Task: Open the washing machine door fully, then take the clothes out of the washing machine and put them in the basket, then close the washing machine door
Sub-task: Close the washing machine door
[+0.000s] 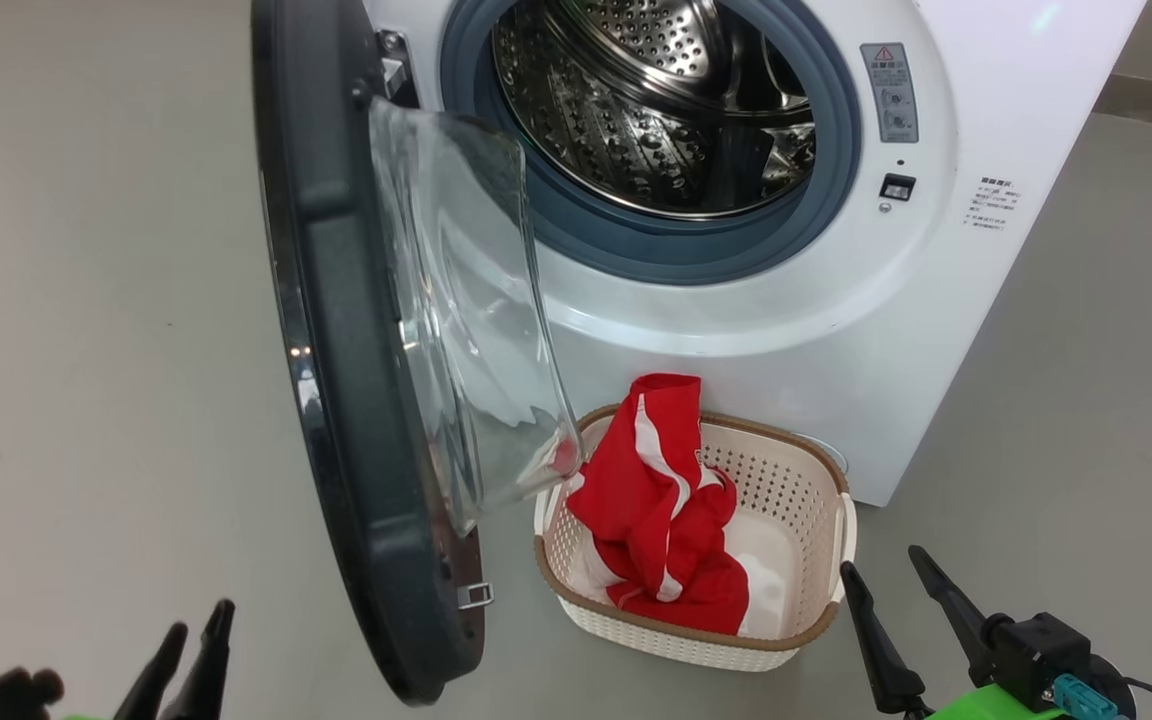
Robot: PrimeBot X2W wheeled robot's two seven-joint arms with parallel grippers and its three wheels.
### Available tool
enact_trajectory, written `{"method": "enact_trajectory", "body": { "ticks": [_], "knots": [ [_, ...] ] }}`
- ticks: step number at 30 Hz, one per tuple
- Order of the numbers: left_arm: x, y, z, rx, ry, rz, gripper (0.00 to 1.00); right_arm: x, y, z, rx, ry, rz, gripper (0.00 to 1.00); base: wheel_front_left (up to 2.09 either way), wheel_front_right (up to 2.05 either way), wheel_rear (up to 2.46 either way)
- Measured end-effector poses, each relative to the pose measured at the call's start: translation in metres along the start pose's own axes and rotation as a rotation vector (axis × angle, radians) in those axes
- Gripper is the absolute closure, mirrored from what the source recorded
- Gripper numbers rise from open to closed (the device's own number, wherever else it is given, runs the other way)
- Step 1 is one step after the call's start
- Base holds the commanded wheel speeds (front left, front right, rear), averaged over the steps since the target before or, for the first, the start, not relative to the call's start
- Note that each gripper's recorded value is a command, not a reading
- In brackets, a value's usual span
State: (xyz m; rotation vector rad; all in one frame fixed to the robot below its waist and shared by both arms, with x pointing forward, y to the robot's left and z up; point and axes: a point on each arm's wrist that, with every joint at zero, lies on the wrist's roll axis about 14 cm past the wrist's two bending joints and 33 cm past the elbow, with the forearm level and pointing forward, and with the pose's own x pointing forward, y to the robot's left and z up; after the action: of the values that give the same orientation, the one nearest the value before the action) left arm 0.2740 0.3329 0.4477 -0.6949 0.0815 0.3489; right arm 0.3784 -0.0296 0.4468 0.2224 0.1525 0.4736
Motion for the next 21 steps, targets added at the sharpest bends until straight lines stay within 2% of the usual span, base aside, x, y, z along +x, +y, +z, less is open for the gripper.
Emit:
{"method": "enact_trajectory", "body": {
  "ticks": [5,10,15,21],
  "knots": [
    [-0.008,0.009,-0.011,0.07,-0.011,0.036,0.0,-0.002,-0.002,0.001,-0.002,-0.003,-0.007,0.0,0.0,0.0,0.0],
    [-0.01,0.007,-0.008,0.192,-0.048,0.036,0.0,-0.004,-0.004,0.003,-0.002,-0.008,-0.015,0.0,0.0,0.0,0.0],
    [-0.015,-0.002,-0.004,0.342,-0.093,0.029,0.0,-0.004,-0.005,0.004,-0.003,-0.011,-0.02,0.0,0.0,0.0,0.0],
    [-0.016,-0.016,0.005,0.414,-0.168,0.037,0.0,-0.006,-0.009,0.005,-0.001,-0.016,-0.03,0.0,0.0,0.0,0.0]
  ]
}}
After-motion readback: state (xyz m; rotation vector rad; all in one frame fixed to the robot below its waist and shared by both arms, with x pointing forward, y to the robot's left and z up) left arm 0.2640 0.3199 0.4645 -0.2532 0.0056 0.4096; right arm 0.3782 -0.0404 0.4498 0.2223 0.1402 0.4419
